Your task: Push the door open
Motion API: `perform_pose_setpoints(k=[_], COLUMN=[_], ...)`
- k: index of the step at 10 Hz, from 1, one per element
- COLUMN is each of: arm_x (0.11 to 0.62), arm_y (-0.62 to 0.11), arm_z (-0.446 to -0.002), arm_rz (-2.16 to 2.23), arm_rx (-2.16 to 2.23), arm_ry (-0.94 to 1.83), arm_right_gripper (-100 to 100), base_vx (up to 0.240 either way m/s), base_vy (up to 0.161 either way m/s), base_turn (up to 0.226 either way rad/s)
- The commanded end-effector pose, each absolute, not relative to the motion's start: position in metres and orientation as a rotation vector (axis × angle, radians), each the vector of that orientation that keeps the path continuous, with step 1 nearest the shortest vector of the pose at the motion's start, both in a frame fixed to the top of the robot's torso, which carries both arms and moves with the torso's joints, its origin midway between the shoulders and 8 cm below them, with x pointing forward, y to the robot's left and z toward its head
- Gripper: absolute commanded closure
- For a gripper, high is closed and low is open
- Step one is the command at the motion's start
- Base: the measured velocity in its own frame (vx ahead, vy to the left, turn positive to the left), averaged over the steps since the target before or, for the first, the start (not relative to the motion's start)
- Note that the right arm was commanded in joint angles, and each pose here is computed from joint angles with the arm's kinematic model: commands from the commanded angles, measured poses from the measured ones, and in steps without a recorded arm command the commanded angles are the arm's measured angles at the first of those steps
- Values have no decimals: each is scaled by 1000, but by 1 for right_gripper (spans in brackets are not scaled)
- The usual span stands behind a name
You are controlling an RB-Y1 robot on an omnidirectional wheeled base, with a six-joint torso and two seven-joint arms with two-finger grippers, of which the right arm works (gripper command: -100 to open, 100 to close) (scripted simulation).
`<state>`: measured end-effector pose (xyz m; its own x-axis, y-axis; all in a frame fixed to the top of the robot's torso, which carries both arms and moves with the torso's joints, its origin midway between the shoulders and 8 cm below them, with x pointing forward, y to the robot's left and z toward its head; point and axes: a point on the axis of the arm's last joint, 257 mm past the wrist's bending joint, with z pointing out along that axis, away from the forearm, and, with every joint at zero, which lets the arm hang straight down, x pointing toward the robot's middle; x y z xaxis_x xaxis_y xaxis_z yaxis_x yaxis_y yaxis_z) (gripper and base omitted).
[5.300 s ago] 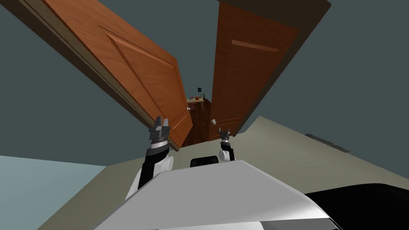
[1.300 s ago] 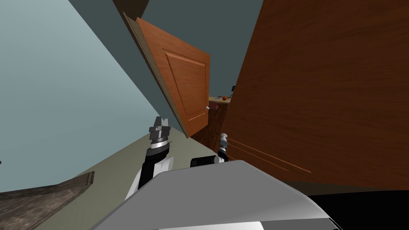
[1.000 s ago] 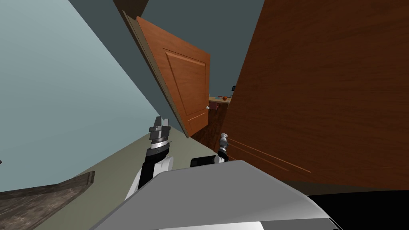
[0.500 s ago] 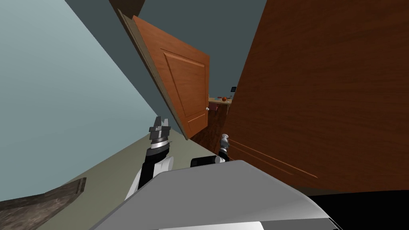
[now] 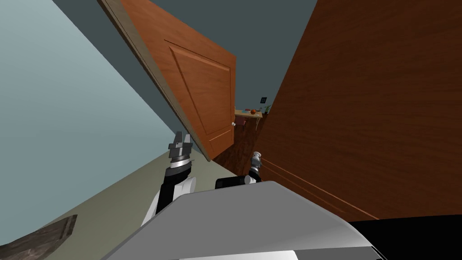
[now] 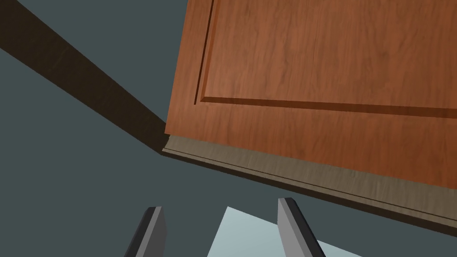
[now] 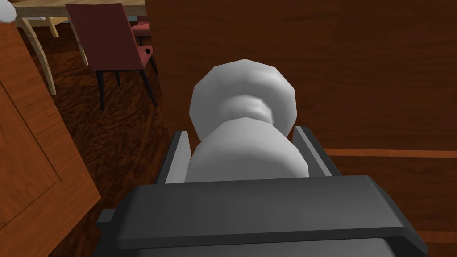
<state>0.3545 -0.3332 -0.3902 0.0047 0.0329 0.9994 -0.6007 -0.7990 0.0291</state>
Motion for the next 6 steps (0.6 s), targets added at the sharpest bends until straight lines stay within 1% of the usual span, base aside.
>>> perform_pose_setpoints(k=[1, 3, 6], arm_x=[352, 348, 339], arm_y=[-354, -365, -382], arm_z=[-386, -386, -385], arm_rz=[1824, 1803, 1767], arm_rx=[1789, 1768, 1733], arm_ry=[-608, -633, -680], arm_right_gripper=[100, 100, 100], base_vx=[211, 192, 156], base_vy=[-47, -81, -50], base_turn=[-84, -50, -59])
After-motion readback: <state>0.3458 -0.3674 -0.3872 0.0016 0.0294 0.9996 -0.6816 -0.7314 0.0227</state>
